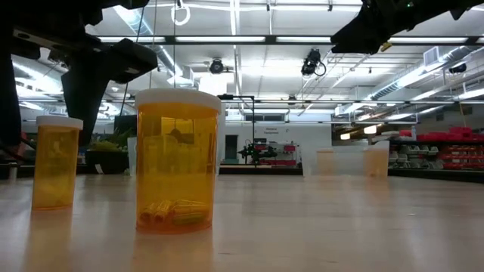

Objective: Pick and place medicine bottles into bin by pill shape (circle, oval)
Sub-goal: Put the small orange tablet bottle into the left transparent bin

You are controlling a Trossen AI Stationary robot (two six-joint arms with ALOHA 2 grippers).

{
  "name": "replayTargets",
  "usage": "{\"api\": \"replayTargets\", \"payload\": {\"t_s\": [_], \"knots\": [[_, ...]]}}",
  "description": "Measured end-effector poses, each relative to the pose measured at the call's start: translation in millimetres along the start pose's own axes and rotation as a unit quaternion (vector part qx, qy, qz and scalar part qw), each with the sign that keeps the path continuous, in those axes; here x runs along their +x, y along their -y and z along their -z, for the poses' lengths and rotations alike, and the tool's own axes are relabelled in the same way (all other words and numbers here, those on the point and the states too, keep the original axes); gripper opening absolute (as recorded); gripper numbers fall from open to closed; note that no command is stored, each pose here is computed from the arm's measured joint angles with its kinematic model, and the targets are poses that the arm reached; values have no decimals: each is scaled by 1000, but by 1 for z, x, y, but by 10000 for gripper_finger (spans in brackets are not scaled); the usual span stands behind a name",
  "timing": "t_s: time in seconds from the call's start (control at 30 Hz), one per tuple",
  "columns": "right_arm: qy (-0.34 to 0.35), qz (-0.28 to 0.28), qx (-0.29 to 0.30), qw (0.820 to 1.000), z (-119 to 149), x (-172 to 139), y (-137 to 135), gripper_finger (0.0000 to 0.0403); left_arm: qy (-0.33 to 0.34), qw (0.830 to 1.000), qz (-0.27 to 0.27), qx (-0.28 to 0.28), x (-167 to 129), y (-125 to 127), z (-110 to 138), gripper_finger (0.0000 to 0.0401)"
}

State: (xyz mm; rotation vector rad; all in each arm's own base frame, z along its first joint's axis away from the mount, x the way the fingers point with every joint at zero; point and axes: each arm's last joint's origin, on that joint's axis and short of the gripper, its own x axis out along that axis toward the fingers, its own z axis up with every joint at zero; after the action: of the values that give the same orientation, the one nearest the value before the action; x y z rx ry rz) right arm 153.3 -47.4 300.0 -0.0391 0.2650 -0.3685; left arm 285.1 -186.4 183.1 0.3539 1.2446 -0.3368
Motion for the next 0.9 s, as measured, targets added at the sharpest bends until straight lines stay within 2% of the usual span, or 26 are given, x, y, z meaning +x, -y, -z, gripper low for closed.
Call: {"api": "replayTargets", "payload": {"t_s": [0.5, 0.7, 0.9], "knots": [[0, 0, 0, 1000, 0, 0, 0, 287, 6, 1000, 0, -2, 0, -1, -1, 120], [0, 0, 0, 1000, 0, 0, 0, 287, 4, 1000, -4, -24, 0, -12, -2, 126], [0, 0, 0, 1000, 0, 0, 0, 287, -8, 999, -17, -38, -7, -35, 1, 127]]}}
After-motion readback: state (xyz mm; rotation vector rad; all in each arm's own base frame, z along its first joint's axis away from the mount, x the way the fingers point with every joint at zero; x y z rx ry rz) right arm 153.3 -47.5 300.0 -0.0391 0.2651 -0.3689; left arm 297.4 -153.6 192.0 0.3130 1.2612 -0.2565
